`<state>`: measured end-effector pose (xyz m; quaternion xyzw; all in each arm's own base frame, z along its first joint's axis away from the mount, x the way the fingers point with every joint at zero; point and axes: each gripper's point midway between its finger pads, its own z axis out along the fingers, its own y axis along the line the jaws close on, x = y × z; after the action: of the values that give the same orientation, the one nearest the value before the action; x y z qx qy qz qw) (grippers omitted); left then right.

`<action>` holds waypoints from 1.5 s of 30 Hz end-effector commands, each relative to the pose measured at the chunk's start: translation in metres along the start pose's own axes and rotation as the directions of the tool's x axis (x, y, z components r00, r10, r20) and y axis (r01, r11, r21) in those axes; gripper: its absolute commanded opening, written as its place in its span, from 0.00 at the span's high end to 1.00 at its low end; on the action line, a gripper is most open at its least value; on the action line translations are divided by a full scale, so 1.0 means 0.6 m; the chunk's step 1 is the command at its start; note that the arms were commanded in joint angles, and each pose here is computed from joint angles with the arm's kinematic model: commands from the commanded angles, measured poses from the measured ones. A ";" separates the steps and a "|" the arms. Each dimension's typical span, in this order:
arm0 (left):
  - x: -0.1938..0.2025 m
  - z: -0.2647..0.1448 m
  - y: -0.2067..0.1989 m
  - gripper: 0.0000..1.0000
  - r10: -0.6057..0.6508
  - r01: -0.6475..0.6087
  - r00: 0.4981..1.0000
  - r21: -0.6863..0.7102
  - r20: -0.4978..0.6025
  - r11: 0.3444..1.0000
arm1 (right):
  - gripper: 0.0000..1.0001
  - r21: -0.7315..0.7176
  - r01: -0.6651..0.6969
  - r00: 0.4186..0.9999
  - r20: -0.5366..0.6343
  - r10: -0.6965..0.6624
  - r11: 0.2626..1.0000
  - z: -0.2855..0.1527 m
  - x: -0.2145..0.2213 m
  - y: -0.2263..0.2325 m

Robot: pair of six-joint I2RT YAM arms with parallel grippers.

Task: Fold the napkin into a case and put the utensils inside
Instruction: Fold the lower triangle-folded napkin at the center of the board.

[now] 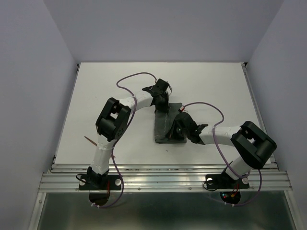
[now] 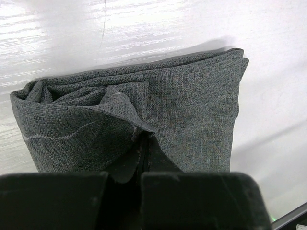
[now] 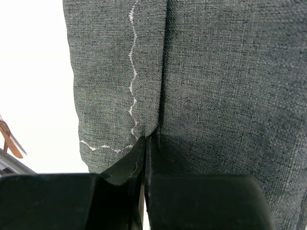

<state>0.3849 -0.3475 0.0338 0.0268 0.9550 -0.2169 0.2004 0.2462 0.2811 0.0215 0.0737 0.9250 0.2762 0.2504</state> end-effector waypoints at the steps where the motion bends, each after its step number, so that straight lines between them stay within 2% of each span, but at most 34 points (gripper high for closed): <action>1: -0.031 -0.009 -0.032 1.00 0.021 -0.024 0.998 0.048 0.060 0.999 | 0.97 0.135 0.025 0.998 -0.069 -0.016 0.991 -0.019 0.035 -0.061; 4: -0.025 -0.007 -0.034 1.00 0.038 -0.041 0.998 0.054 0.052 0.998 | 0.82 0.152 0.029 0.999 -0.019 -0.027 0.988 -0.037 0.009 -0.053; 6: -0.019 -0.006 -0.032 1.00 0.042 -0.045 0.998 0.054 0.045 0.998 | 0.77 0.154 0.035 0.999 0.006 -0.037 0.987 -0.046 -0.004 -0.046; 8: -0.014 -0.005 -0.035 1.00 0.040 -0.043 0.998 0.069 0.042 0.997 | 0.66 0.138 0.062 0.997 0.027 -0.066 0.988 -0.053 -0.024 -0.026; 12: -0.007 -0.001 -0.034 1.00 0.030 -0.032 0.999 0.077 0.028 0.997 | 0.65 0.118 0.060 0.997 0.049 -0.066 0.991 -0.056 -0.046 -0.006; 15: -0.005 -0.002 -0.032 1.00 0.026 -0.028 0.999 0.076 0.027 0.997 | 0.69 0.106 0.059 0.995 0.073 -0.066 0.993 -0.054 -0.067 0.008; 19: -0.005 -0.002 -0.033 1.00 0.029 -0.032 0.999 0.076 0.031 0.997 | 0.90 0.107 0.080 0.991 0.100 -0.091 0.991 -0.046 -0.094 0.023; 22: -0.006 -0.002 -0.034 1.00 0.028 -0.030 0.999 0.076 0.031 0.997 | 0.96 0.120 0.095 0.989 0.104 -0.107 0.988 -0.037 -0.101 0.024; 26: -0.005 0.000 -0.030 1.00 0.021 -0.023 0.999 0.071 0.027 0.997 | 0.98 0.129 0.108 0.987 0.105 -0.122 0.986 -0.020 -0.108 0.028; 33: -0.004 -0.003 -0.030 0.99 0.018 -0.020 0.999 0.068 0.026 0.997 | 0.99 0.195 0.086 0.993 0.064 -0.100 0.977 0.024 -0.087 -0.014; 36: -0.008 -0.010 -0.029 0.91 0.025 -0.028 0.999 0.058 0.040 0.998 | 0.99 0.220 0.071 0.995 0.057 -0.086 0.973 0.026 -0.077 -0.030; 37: -0.010 -0.017 -0.027 0.83 0.030 -0.032 0.999 0.053 0.045 0.998 | 0.99 0.224 0.059 0.996 0.059 -0.074 0.973 0.026 -0.075 -0.033; 39: -0.014 -0.024 -0.025 0.75 0.039 -0.041 0.998 0.039 0.059 0.998 | 0.99 0.238 0.053 0.996 0.053 -0.068 0.970 0.023 -0.067 -0.045; 40: -0.017 -0.033 -0.024 0.67 0.040 -0.043 0.997 0.032 0.065 0.999 | 0.99 0.241 0.051 0.997 0.051 -0.065 0.969 0.022 -0.064 -0.049; 43: -0.024 -0.046 -0.019 0.53 0.060 -0.061 0.995 0.007 0.082 0.998 | 0.99 0.251 0.045 0.997 0.043 -0.058 0.967 0.018 -0.054 -0.060; 45: -0.026 -0.053 -0.016 0.49 0.070 -0.070 0.994 -0.005 0.085 0.998 | 0.99 0.255 0.044 0.998 0.036 -0.054 0.966 0.017 -0.046 -0.068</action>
<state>0.3861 -0.3548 0.0393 0.0383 0.9480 -0.2281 0.2186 0.2879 0.2671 0.0248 0.0760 0.9389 0.1865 0.2791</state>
